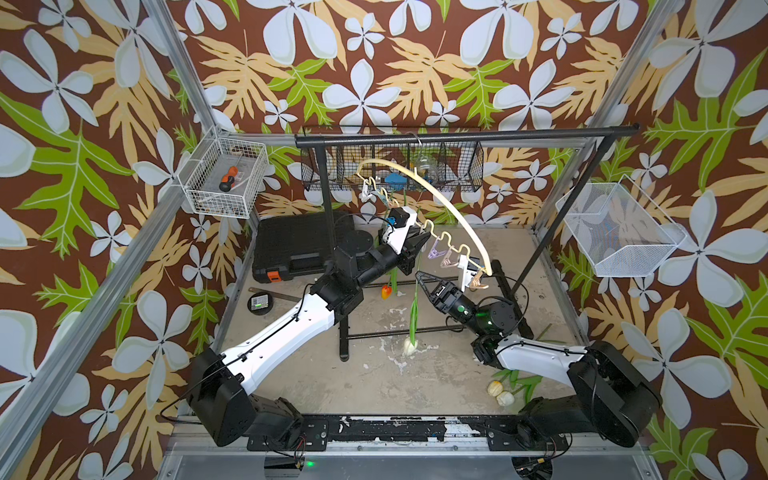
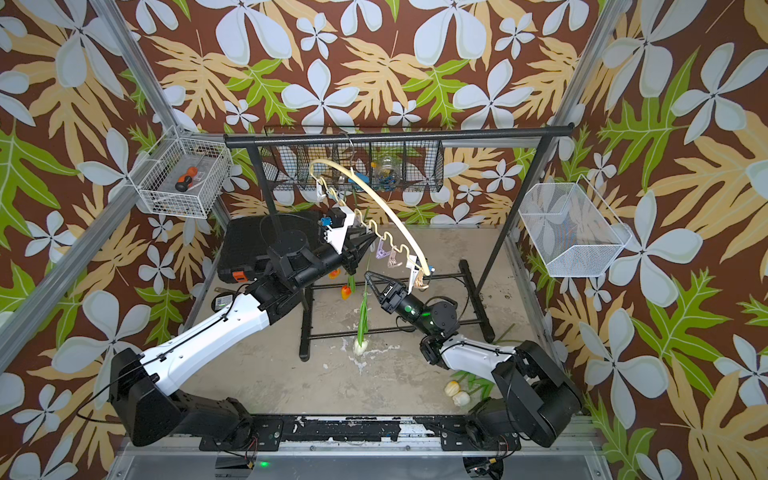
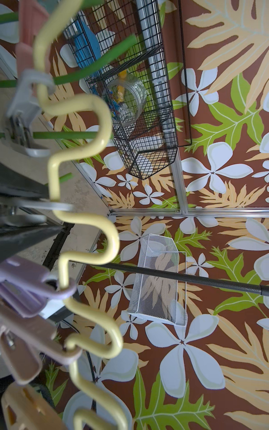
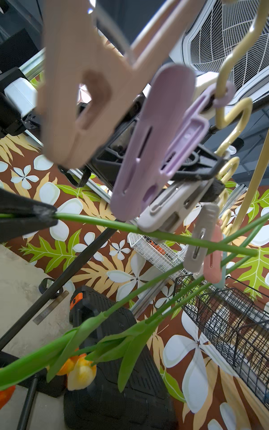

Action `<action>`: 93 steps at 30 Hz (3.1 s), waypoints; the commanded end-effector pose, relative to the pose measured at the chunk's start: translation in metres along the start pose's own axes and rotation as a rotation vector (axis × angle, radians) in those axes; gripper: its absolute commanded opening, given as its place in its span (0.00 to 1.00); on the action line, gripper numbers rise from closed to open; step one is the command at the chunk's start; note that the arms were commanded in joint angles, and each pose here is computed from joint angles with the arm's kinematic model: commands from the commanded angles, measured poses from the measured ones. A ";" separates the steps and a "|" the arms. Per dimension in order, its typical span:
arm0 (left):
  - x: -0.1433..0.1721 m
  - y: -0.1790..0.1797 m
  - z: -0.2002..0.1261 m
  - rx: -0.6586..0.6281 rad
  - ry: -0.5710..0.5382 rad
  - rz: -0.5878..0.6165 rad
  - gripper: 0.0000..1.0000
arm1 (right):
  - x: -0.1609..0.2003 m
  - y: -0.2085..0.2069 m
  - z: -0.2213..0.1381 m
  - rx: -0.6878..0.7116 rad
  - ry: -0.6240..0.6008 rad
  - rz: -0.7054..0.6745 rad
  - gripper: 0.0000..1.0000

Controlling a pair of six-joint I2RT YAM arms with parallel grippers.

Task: Dry the flowers on a clothes hanger
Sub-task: Open the clamp at the hanger, then clamp the flower onto the hanger.

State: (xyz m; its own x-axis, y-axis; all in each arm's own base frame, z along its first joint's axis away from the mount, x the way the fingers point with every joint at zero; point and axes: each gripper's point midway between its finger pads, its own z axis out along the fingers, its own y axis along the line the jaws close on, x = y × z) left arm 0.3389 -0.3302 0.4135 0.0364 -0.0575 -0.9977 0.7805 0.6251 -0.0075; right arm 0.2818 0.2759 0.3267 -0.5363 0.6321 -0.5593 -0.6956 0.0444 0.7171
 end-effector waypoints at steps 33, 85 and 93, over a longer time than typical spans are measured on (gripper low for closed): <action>-0.010 0.001 -0.004 -0.009 -0.042 -0.037 0.50 | -0.007 0.013 0.009 -0.028 0.004 -0.092 0.00; 0.037 0.006 -0.073 -0.087 0.160 -0.116 0.77 | -0.066 -0.037 -0.052 0.496 0.014 -0.443 0.30; 0.083 0.018 -0.093 -0.204 0.227 -0.319 0.75 | -0.086 -0.053 -0.082 0.661 -0.007 -0.493 0.31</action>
State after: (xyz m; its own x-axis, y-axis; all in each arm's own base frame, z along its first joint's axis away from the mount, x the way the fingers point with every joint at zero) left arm 0.2968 -0.2582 0.3368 -0.2705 -0.0536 -0.9612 0.6472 0.7290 -0.2228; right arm 0.3215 0.1677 0.3104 -0.2470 0.4559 -0.8551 -0.4799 0.7091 0.5167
